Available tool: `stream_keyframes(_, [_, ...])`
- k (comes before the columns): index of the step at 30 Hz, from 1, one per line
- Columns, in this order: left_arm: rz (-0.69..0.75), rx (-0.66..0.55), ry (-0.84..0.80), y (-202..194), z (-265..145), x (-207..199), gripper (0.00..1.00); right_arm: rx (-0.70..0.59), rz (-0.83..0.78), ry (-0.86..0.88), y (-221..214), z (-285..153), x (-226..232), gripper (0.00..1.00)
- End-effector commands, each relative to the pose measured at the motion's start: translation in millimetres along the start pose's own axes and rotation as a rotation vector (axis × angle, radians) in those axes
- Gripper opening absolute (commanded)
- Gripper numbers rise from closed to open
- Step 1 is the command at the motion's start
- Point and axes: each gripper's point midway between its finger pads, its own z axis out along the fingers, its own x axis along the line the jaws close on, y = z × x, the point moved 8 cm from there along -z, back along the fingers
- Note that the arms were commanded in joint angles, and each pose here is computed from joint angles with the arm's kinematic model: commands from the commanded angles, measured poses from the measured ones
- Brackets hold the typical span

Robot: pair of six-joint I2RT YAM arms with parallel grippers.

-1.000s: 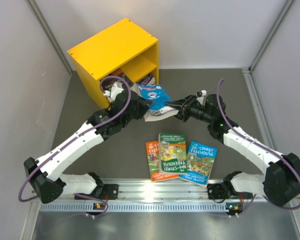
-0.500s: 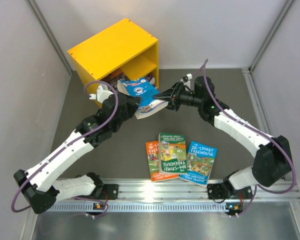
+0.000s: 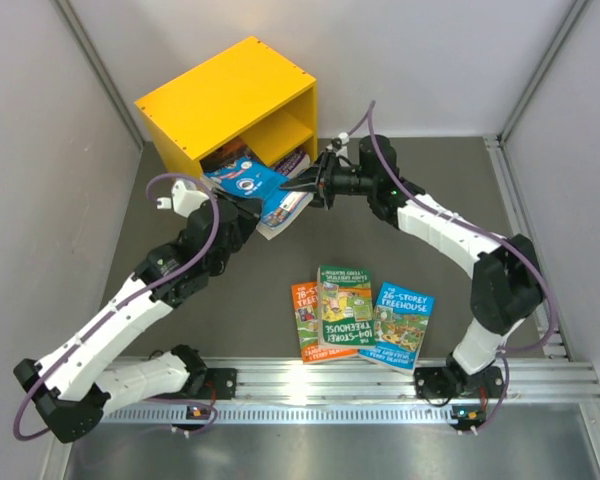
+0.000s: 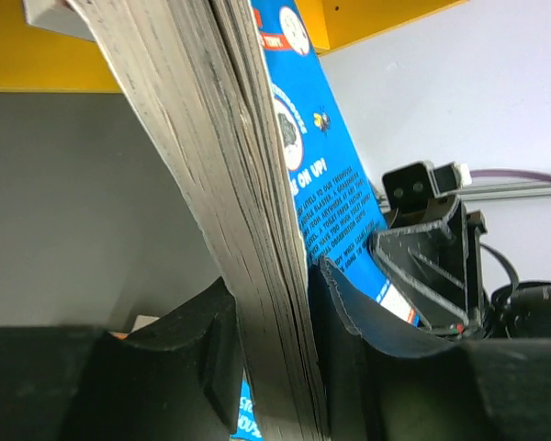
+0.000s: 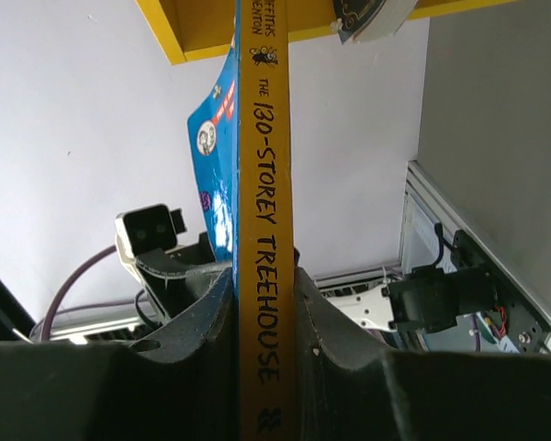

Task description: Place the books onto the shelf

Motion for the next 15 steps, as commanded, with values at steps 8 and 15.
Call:
stream_keyframes(8, [0.231, 0.114, 0.135, -13, -16, 48, 0.45, -0.153, -0.162, 0.245, 32, 31, 54, 0.00])
stream_keyframes(15, [0.252, 0.099, 0.125, -7, -20, 50, 0.69, -0.163, -0.149, 0.250, 47, 40, 53, 0.00])
